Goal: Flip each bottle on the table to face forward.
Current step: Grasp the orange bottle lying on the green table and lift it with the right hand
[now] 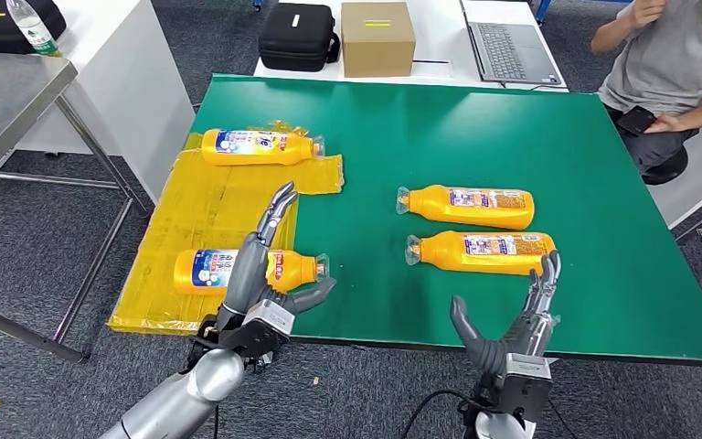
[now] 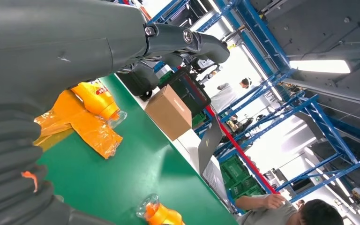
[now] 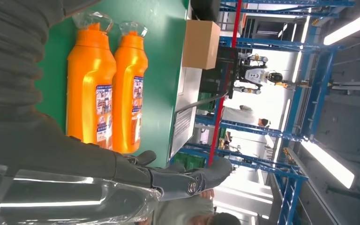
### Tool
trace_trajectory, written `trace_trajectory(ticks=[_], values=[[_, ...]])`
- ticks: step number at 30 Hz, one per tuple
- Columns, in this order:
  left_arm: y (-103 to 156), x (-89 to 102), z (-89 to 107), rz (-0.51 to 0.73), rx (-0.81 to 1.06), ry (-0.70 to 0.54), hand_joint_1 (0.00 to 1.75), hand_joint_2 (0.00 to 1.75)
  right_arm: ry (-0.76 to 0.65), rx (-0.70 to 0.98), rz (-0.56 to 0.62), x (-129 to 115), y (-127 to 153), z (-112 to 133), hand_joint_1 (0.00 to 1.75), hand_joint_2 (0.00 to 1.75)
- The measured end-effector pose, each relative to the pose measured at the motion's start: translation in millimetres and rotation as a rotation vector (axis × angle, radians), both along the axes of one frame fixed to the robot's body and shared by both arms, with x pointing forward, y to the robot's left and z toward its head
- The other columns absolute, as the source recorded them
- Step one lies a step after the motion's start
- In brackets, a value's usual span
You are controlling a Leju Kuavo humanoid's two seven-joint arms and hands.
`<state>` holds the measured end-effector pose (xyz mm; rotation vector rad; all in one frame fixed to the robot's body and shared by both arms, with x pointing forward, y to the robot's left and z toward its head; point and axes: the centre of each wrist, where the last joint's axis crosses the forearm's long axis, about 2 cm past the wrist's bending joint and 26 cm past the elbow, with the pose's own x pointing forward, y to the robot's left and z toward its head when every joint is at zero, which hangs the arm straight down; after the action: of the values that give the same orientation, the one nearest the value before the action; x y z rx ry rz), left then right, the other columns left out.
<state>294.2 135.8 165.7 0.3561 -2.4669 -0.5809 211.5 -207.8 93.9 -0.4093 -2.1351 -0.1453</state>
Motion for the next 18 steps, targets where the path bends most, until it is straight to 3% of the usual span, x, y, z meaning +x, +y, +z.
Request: trace_trajectory(ticks=[9, 15, 18], values=[[5.0, -8.3, -0.8, 0.037, -0.063, -0.021, 0.00, 1.75, 0.028, 0.031, -0.015, -10.1, -8.3, -4.1, 0.00, 1.75], [11.1, -18.6, -7.0, 0.022, -0.178, 0.049, 0.00, 1.75, 0.090, 0.158, 0.013, -22.5, -15.8, -7.5, 0.00, 1.75], [9.6, -21.5, -9.3, -0.008, -0.218, 0.101, 0.00, 1.75, 0.100, 0.180, 0.025, -28.5, -17.8, -7.5, 0.00, 0.44]])
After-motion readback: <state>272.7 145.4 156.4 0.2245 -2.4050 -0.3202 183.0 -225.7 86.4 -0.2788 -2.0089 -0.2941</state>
